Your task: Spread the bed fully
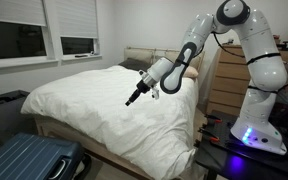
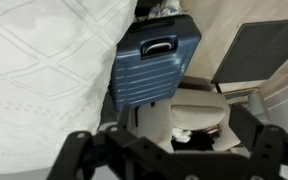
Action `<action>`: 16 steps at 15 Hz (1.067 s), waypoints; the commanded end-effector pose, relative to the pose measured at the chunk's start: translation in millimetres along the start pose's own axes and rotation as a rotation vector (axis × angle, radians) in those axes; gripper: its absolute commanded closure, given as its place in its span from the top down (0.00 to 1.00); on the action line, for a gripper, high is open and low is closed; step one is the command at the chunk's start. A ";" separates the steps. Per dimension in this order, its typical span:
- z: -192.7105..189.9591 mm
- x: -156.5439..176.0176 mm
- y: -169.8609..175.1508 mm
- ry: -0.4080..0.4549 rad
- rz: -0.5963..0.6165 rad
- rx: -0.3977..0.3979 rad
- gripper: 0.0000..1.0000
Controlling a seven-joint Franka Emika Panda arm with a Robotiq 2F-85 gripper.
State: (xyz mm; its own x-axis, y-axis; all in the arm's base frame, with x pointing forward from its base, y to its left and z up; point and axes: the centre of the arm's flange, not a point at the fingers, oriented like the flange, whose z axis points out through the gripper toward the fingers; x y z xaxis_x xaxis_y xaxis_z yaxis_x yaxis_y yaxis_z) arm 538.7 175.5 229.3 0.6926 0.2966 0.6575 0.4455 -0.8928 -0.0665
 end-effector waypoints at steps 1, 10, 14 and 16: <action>-26.4 8.1 7.8 0.079 -0.008 -0.078 1.00; -62.4 68.9 43.6 0.151 -0.006 -0.152 1.00; -57.7 64.7 42.5 0.141 -0.005 -0.147 1.00; -57.3 64.3 42.7 0.140 -0.004 -0.147 1.00</action>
State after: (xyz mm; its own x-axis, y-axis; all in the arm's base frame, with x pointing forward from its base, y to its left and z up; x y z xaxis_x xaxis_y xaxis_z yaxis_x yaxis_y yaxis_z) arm 569.7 137.0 311.7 0.6011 0.2594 0.7559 0.3534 -0.9346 0.0397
